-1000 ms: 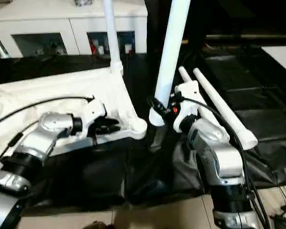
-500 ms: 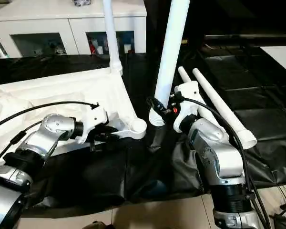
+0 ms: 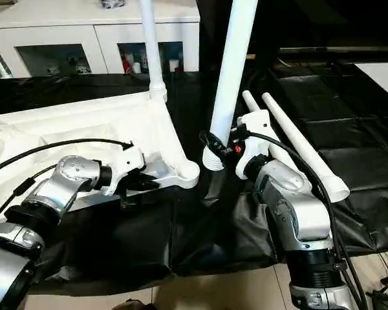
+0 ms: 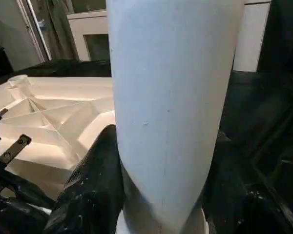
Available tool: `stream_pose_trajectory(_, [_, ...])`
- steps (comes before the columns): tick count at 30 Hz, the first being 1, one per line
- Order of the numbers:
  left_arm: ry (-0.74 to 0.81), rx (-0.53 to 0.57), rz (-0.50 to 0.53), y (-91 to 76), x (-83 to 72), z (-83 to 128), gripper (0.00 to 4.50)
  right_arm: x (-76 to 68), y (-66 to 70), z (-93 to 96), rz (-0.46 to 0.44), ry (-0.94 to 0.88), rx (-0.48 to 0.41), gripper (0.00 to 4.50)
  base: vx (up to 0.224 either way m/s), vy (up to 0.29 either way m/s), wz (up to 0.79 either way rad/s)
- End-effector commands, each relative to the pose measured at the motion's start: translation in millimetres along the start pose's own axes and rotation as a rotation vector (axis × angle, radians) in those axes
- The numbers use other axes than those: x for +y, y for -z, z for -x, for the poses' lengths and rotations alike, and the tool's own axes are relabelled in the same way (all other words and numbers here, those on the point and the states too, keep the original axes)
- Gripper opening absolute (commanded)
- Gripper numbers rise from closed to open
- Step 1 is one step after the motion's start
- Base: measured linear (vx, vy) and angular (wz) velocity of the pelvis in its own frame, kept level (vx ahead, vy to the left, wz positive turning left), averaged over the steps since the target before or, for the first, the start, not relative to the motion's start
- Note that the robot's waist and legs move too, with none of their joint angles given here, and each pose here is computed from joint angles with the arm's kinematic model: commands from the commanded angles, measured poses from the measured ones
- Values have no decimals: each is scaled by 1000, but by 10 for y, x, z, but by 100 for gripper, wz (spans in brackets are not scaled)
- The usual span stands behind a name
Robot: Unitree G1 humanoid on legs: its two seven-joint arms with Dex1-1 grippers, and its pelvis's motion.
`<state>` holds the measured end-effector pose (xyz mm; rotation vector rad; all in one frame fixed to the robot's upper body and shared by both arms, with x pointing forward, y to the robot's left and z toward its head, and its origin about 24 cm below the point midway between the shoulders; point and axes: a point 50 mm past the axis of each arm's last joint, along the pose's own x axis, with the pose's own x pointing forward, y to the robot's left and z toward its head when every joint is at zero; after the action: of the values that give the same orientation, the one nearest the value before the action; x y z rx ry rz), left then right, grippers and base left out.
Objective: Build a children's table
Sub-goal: Insert table leg to table base
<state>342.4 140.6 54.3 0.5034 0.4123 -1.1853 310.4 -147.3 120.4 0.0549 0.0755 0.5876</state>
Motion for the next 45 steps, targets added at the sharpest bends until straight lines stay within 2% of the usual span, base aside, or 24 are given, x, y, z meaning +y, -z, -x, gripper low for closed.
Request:
stream_pose_trajectory(1, [-9,-36,-5,-30,17,28,10,39,-71,-1,23,-22,-23,185,0,0,0])
stream_pose_trajectory(8, [-13,-49,14,18,-9,36,10,39,-74,-9,23,-25,-22,185,0,0,0])
stream_pose_trajectory(12, [-34,-102,59,23,-31,22,10,39,-78,-13,15,-24,-25,185,0,0,0])
stream_pose_trajectory(20, [-9,-141,76,35,-208,-109,10,119,-24,-55,-25,-70,-11,185,0,0,0])
stream_pose_trajectory(27, [-48,-151,102,-22,-255,-215,3,137,28,-65,-31,-114,20,185,0,0,0])
stream_pose_trajectory(31, [-62,-155,113,-49,-283,-286,0,109,112,-88,-22,-123,55,185,0,0,0])
stream_pose_trajectory(39, [-55,-126,102,-19,-315,-288,0,61,267,-196,-42,-132,89,185,0,0,0])
stream_pose_trajectory(45, [-55,-117,94,-10,-322,-287,0,70,304,-259,-73,-147,81,185,0,0,0])
